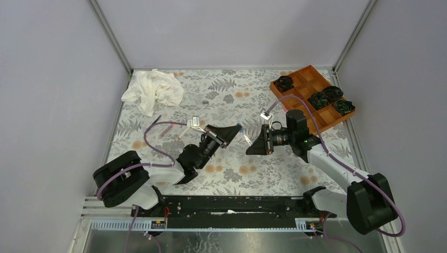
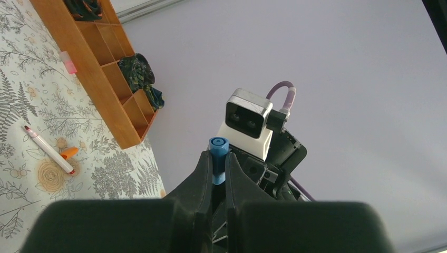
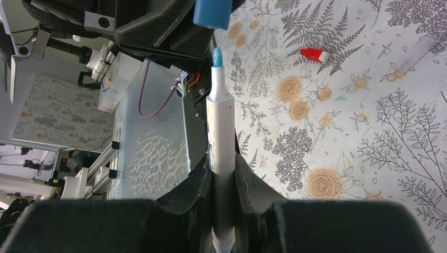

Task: Insert the pens into the pen caps
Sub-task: Insert the pen cap onto the pen.

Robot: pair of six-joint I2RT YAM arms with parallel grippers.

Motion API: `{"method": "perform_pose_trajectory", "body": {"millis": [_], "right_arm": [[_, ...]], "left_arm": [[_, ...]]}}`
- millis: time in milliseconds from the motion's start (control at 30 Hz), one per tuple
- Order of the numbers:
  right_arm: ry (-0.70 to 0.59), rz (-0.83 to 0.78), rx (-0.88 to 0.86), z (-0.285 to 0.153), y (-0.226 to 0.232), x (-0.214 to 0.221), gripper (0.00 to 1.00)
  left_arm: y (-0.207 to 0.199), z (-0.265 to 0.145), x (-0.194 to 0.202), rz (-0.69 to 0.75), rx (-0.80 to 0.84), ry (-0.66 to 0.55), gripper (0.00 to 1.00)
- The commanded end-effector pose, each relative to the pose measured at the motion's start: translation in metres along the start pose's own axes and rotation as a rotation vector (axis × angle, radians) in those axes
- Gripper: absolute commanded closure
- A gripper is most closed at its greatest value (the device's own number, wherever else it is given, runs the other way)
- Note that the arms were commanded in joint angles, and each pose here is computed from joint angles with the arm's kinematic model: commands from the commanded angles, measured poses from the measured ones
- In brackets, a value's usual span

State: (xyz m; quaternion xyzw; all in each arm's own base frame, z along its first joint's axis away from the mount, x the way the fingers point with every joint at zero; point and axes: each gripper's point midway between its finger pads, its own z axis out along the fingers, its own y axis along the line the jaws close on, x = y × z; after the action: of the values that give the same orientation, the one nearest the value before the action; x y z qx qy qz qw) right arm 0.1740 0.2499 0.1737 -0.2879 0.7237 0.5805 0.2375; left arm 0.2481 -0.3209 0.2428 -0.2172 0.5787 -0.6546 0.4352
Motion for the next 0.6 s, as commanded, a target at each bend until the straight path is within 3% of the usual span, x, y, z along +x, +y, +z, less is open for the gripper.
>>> {"method": "perform_pose_trajectory", "body": {"millis": [0,567], "right_arm": [[-0.021,-0.075,-0.016,-0.0009,0.0116,-0.0153,1.00],[-0.035,-0.073,0.016,-0.0017,0.0067,-0.0191,1.00]], "left_arm": [[0.0014,-0.0011,-0.0016,0.032,-0.010,-0.016,1.00],[0.0054,-0.0021,0.0013,0.033,-0.024,-0.005,1.00]]}}
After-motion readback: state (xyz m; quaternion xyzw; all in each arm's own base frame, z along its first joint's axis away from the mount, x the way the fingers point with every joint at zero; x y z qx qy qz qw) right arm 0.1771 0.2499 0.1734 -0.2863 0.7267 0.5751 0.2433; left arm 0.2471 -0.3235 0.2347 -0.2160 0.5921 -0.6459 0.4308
